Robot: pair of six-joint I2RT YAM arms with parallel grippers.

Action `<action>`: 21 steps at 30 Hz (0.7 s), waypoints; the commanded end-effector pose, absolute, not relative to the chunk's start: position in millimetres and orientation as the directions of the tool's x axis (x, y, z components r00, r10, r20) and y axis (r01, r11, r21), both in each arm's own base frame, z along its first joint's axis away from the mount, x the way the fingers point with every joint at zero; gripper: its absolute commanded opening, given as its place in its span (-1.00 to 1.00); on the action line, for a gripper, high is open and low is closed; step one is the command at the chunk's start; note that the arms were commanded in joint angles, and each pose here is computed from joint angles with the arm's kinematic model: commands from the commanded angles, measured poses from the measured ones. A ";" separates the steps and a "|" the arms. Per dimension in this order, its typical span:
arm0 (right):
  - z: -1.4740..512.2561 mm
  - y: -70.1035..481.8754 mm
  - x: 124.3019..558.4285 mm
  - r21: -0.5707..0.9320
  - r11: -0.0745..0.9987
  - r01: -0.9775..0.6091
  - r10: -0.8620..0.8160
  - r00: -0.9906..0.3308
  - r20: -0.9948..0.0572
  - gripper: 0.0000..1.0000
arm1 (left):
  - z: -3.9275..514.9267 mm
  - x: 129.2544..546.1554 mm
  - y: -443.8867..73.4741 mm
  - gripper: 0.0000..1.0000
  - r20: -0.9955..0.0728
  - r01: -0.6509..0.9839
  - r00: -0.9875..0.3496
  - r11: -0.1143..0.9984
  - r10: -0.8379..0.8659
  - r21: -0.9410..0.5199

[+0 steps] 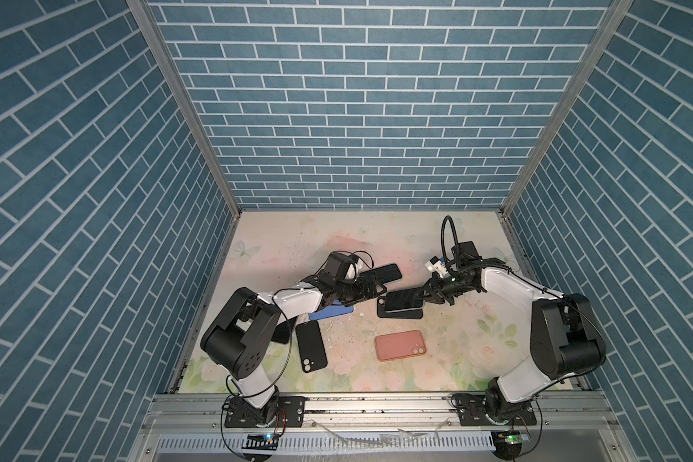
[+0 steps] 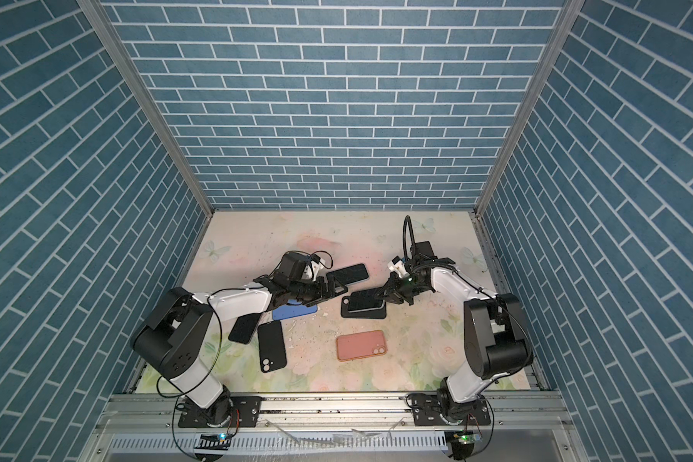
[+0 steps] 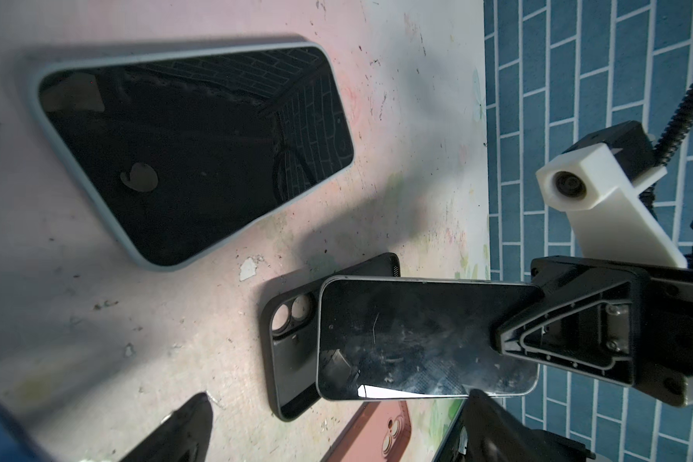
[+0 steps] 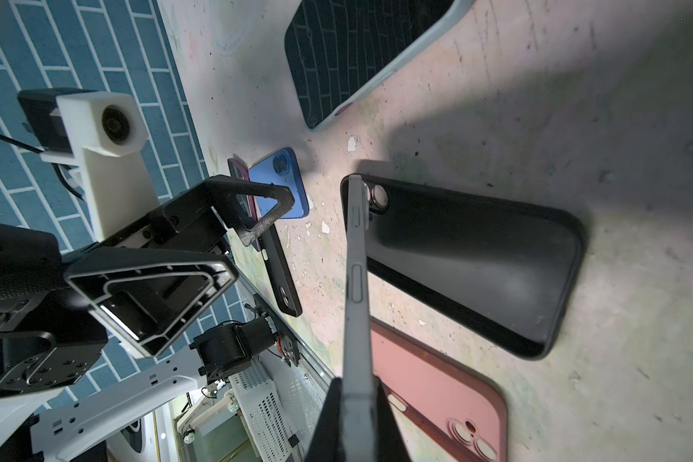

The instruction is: Put the phone into the phone case

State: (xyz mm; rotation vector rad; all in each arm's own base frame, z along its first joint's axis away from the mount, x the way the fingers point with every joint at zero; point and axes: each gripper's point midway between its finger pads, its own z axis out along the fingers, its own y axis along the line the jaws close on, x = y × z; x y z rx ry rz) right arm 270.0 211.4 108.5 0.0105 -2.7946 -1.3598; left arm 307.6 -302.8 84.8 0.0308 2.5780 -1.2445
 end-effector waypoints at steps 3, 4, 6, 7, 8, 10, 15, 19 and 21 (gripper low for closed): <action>118.2 221.2 266.4 0.821 0.568 -0.055 -0.083 -0.997 -0.010 -1.00 | 83.1 302.4 -314.8 0.99 -0.239 0.141 -0.967 0.597 -0.087 -0.790; 115.5 221.3 264.7 0.821 0.569 -0.048 -0.085 -0.996 0.000 -1.00 | 82.3 301.0 -318.0 0.99 -0.237 0.146 -0.968 0.596 -0.078 -0.790; 108.2 220.3 263.9 0.815 0.578 -0.033 -0.082 -0.996 0.017 -1.00 | 78.5 299.4 -321.8 0.99 -0.228 0.142 -0.971 0.597 -0.070 -0.789; 104.8 220.5 263.6 0.814 0.580 -0.027 -0.081 -0.996 0.024 -1.00 | 76.2 298.5 -323.7 0.99 -0.222 0.139 -0.973 0.597 -0.068 -0.790; 100.6 220.1 263.6 0.812 0.583 -0.018 -0.079 -0.996 0.034 -1.00 | 73.7 297.6 -325.0 0.99 -0.216 0.135 -0.974 0.599 -0.066 -0.790; 93.8 220.2 265.0 0.808 0.589 -0.006 -0.071 -0.996 0.044 -1.00 | 69.2 296.0 -327.2 0.99 -0.204 0.127 -0.977 0.600 -0.062 -0.790; 80.6 218.8 264.7 0.798 0.602 0.012 -0.071 -0.995 0.068 -1.00 | 60.0 295.0 -325.5 0.99 -0.189 0.109 -0.980 0.618 -0.065 -0.779; 65.2 214.6 260.7 0.773 0.634 0.031 -0.076 -0.992 0.102 -1.00 | 58.2 298.0 -327.3 0.99 -0.191 0.110 -0.979 0.619 -0.065 -0.778; 58.2 212.2 259.7 0.759 0.650 0.037 -0.074 -0.991 0.111 -1.00 | 55.0 298.2 -328.4 0.99 -0.185 0.106 -0.981 0.620 -0.065 -0.777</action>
